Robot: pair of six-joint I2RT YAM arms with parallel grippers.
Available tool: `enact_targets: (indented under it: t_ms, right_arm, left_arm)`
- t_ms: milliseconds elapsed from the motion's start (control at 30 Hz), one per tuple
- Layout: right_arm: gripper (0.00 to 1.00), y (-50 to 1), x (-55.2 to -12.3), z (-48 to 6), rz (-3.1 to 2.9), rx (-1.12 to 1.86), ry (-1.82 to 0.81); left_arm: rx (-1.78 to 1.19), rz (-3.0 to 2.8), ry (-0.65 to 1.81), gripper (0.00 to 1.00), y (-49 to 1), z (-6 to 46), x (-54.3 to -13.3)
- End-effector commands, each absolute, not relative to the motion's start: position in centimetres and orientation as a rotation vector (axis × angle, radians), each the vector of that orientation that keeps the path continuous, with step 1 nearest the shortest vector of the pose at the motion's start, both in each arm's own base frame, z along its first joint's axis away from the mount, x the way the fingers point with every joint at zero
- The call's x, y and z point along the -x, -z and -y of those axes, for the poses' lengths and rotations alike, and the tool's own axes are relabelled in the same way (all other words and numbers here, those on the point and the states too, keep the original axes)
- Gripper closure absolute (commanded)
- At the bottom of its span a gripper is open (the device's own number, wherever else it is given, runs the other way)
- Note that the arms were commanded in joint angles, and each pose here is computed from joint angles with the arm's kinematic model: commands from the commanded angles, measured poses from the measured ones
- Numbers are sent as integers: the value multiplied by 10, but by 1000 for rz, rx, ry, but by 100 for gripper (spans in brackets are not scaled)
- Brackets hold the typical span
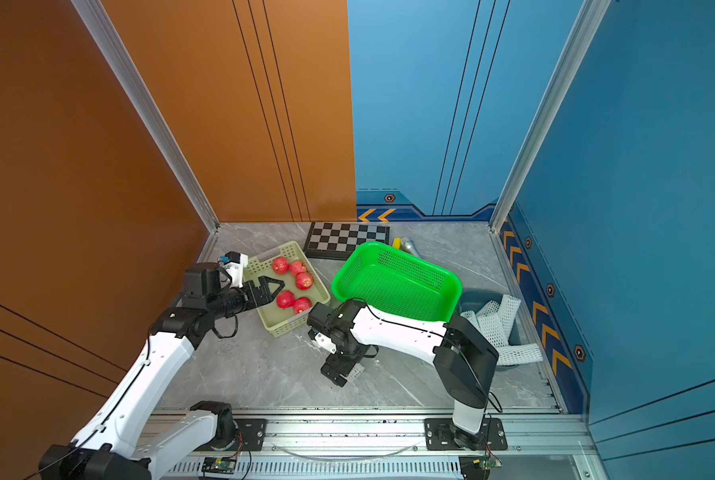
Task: Remove foam nets from apples
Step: Remove the foam net from the apple.
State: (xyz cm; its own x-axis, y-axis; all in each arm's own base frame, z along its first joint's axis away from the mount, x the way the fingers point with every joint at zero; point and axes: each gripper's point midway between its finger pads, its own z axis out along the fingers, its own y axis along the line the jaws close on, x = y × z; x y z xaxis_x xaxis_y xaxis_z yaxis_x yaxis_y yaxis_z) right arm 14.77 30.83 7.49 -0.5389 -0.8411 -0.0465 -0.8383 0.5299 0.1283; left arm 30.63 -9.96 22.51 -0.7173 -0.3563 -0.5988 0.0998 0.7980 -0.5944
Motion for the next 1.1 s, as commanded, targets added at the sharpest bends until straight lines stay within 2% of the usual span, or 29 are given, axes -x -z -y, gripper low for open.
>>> enact_targets:
  t_ms: [0, 100, 200, 267, 333, 433, 467, 800, 1067]
  right_arm:
    - [5, -63, -162, -321, 2815, -1458, 172]
    - [10, -51, -169, -324, 2870, -1426, 140]
    - [27, -46, -174, -324, 2939, -1405, 125]
    - [32, -43, -172, -323, 2956, -1401, 133]
    - [27, -40, -165, -323, 2949, -1414, 145]
    - [4, -36, -157, -317, 2937, -1439, 130]
    - [0, -35, -156, -316, 2938, -1445, 133]
    - [1, -30, -158, -295, 3021, -1398, 112]
    - [20, -27, -158, -292, 3037, -1403, 139]
  left_arm:
    - [172, -2210, 819, 2, -232, 100, -307]
    - [175, -2212, 821, 2, -231, 100, -308]
    - [179, -2211, 821, 2, -232, 99, -309]
    - [182, -2214, 828, 2, -231, 99, -310]
    - [185, -2218, 832, 2, -231, 99, -311]
    - [189, -2215, 837, 2, -230, 99, -311]
    - [189, -2213, 840, 2, -231, 99, -311]
    - [192, -2218, 847, 2, -229, 100, -310]
    - [188, -2215, 855, 2, -231, 101, -311]
